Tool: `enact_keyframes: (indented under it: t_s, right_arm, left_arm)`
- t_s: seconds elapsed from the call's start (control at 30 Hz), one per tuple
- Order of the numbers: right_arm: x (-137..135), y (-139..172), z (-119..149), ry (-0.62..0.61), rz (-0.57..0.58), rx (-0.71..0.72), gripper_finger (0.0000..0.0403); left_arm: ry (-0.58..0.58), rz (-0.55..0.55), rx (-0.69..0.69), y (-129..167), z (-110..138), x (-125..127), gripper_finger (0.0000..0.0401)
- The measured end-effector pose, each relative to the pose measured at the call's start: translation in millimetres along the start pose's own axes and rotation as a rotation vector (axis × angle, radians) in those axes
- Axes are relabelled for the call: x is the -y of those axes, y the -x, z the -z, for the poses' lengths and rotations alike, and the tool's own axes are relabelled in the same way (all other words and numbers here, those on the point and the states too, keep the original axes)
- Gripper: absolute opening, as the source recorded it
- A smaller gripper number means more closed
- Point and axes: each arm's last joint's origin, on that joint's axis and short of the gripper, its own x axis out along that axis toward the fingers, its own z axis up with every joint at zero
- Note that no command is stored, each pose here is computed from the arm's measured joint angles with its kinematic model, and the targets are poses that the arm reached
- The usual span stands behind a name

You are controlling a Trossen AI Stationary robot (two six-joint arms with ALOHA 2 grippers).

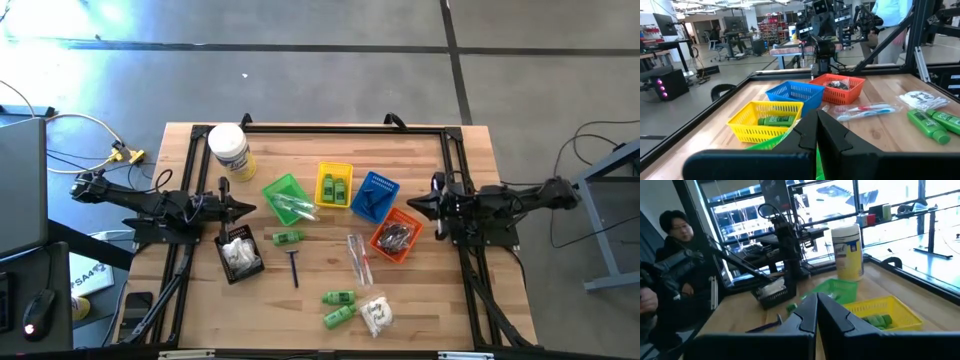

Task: Pick & Place Travel size toiletries
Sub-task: Put the shampoo bottle into the yellow bin

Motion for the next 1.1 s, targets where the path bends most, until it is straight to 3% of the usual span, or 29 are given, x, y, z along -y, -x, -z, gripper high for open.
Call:
enact_keyframes:
  t_s: [0.3, 0.53, 0.67, 1.1]
  right_arm:
    - [2, -1, 2, 0.04, 0.003, 0.012, 0.0004]
    - [5, -5, 23, 0.071, 0.002, 0.046, 0.0004]
    - [6, -5, 23, 0.115, 0.011, 0.126, 0.0004]
    - [8, -6, 27, 0.056, -0.009, 0.087, 0.0004]
  left_arm:
    - [-0.072, -0.008, 0.0, 0, 0, 0, 0.0]
    - [-0.089, -0.004, -0.029, 0, 3, 0, 0.0]
    - [-0.125, -0.004, -0.027, 0, 3, 0, 0.0]
    - [-0.055, 0.011, -0.023, 0, 2, 0, 0.0]
